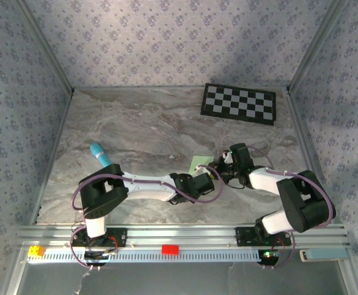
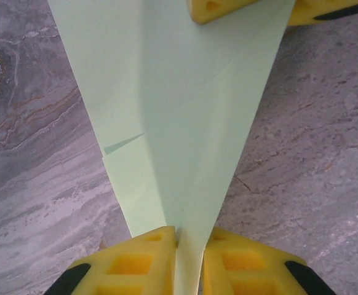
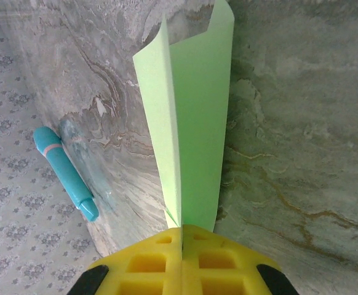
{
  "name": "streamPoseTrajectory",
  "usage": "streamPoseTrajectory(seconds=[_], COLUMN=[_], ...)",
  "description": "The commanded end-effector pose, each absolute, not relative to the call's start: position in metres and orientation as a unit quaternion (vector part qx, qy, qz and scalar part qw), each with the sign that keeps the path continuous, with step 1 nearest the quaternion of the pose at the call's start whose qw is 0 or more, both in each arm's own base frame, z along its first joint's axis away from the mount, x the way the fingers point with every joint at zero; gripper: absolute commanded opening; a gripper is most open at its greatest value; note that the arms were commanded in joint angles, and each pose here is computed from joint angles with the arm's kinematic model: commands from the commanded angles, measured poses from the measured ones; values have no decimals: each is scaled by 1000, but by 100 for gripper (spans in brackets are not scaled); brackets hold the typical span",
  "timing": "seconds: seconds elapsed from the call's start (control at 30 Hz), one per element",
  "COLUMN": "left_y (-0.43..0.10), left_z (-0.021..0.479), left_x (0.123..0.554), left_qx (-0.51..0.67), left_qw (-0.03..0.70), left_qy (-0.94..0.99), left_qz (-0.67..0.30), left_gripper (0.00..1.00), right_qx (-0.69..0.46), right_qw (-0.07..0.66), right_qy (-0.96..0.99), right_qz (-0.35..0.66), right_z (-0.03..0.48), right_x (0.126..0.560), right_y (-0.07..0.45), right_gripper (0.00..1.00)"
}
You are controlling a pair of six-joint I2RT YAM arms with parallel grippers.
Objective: Fold a paper plane with a square sheet of paper (pick it up from the middle)
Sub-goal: Fold the wing for the fifth time at the center of the table.
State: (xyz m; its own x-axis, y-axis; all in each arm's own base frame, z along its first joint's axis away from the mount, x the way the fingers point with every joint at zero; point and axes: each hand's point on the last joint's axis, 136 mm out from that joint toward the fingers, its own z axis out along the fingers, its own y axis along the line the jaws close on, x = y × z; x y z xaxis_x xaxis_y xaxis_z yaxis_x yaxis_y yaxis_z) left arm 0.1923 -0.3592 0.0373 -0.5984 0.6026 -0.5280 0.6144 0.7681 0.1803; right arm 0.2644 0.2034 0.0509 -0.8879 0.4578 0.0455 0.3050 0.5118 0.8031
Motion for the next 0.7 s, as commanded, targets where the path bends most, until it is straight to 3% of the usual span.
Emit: streamPoseTrajectory(seconds=[0.0, 0.33, 0.67], left_y=[-362, -365, -362], left_z=[49, 53, 59], left_x=[195, 194, 198], left_qx=[329, 335, 332], left_qw=[307, 314, 326], left_qy=[892, 888, 884], left_qz=[-33, -41, -35], left_gripper=[19, 24, 22], right_qx=[212, 213, 212], right_qw=[94, 92, 91], right_qy=[867, 868, 867], right_qz=[441, 440, 441], right_z=[58, 55, 56], right_x=[267, 266, 267], right_y=[205, 205, 206], right_gripper=[2, 1, 1])
